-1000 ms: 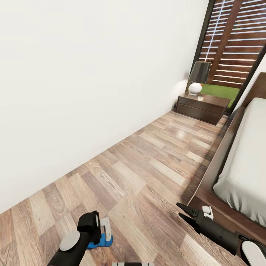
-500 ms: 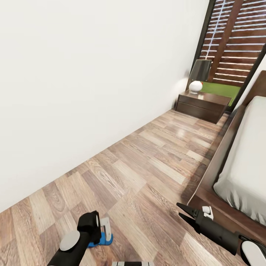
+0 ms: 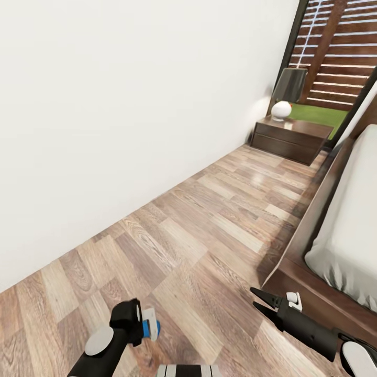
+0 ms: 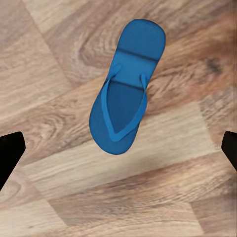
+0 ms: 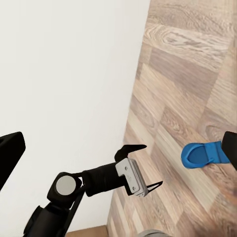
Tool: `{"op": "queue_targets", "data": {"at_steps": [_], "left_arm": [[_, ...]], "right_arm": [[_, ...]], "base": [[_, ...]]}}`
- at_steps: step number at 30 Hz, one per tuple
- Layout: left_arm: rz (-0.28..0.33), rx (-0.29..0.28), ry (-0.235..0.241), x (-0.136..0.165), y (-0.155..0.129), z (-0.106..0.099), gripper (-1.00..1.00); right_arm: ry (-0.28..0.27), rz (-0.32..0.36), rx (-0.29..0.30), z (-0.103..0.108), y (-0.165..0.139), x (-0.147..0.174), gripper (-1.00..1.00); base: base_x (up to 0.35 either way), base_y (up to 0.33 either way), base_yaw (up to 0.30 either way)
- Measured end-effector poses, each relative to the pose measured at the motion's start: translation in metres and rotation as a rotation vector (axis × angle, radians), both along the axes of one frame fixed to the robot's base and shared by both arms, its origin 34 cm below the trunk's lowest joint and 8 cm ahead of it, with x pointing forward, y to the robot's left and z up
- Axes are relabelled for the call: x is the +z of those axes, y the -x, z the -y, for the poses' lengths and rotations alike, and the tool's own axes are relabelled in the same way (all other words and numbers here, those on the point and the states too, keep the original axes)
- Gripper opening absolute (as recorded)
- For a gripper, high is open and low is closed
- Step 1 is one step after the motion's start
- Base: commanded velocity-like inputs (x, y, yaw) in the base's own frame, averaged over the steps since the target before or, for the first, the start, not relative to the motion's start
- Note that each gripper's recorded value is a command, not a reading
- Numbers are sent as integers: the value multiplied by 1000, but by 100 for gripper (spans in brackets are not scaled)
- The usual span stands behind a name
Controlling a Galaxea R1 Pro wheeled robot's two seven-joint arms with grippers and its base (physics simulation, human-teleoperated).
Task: In the bedroom, move the book from the bed onto either nightstand, and place the two sandals side by side next to the bed.
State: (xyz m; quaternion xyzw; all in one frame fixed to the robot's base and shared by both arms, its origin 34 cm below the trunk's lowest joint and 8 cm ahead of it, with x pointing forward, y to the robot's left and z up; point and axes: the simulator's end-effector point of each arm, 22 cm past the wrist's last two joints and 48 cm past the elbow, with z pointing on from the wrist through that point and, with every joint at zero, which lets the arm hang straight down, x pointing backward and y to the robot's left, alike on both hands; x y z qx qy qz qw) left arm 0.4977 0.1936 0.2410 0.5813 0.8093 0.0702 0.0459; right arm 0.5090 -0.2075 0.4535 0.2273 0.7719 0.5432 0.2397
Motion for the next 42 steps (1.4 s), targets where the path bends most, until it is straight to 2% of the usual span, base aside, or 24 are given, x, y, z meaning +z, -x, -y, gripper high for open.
{"op": "queue_targets", "data": {"at_steps": [12, 30, 32, 34, 36, 37, 38, 40, 42], "left_arm": [[-46, 3, -1, -20, 12, -1, 100], [-120, 8, -3, -50, 33, -2, 100], [-127, 8, -3, -54, 35, -2, 100], [-134, 8, -4, -57, 38, -3, 100], [-142, 8, -4, -60, 40, -3, 100], [-146, 8, -4, -62, 41, -3, 100], [-150, 8, -4, -64, 43, -3, 100], [-158, 8, -4, -67, 45, -3, 100], [-166, 8, -5, -70, 48, -3, 100]], "right_arm": [[-5, -50, 2, -4, 3, -22, 100], [2, -121, -4, 2, 8, -55, 100], [-15, -124, -12, 2, 7, -55, 100], [-59, -118, -34, 4, 3, -49, 100], [-166, -90, -70, 5, -5, -31, 100], [-196, -86, -76, 5, -7, -27, 100], [-248, -77, -84, 5, -9, -18, 100], [-300, -76, -86, 5, -9, -11, 100], [-326, -80, -86, 5, -9, -10, 100]], "base": [[0, 0, 0], [0, 0, 0], [0, 0, 0], [0, 0, 0], [0, 0, 0], [0, 0, 0], [0, 0, 0], [0, 0, 0], [0, 0, 0]]}}
